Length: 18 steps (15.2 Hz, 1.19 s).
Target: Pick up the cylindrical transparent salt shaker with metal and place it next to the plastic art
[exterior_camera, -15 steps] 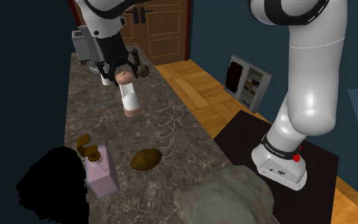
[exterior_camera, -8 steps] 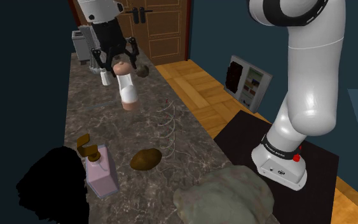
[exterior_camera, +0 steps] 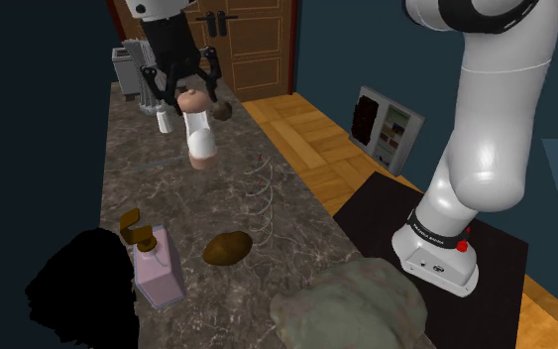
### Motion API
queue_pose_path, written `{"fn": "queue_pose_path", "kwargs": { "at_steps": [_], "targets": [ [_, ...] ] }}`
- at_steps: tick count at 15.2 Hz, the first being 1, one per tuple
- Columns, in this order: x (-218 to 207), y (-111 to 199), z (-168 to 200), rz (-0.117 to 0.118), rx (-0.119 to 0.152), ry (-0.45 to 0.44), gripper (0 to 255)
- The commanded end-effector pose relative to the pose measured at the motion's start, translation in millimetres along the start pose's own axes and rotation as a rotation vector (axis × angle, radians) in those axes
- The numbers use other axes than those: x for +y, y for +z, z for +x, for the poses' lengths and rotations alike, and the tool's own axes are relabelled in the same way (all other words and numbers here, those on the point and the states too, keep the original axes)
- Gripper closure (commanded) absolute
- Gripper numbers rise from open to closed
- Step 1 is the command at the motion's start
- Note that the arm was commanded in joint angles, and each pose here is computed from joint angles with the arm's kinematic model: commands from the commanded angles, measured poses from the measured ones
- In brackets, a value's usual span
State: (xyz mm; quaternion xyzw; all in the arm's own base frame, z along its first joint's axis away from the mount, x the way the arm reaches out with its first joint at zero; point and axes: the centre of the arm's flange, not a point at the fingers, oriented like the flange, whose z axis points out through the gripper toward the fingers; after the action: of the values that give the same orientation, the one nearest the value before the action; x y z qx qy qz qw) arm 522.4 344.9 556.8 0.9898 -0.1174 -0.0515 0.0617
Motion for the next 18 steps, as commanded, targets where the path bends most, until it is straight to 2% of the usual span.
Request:
{"fn": "queue_pose_path", "kwargs": {
  "at_steps": [1, 18],
  "targets": [
    [-1.2, -1.8, -25.0, 0.0, 0.0, 0.001, 255],
    [-8.4, -20.9, -248.5, 0.0, 0.0, 0.001, 255]
  ]
}}
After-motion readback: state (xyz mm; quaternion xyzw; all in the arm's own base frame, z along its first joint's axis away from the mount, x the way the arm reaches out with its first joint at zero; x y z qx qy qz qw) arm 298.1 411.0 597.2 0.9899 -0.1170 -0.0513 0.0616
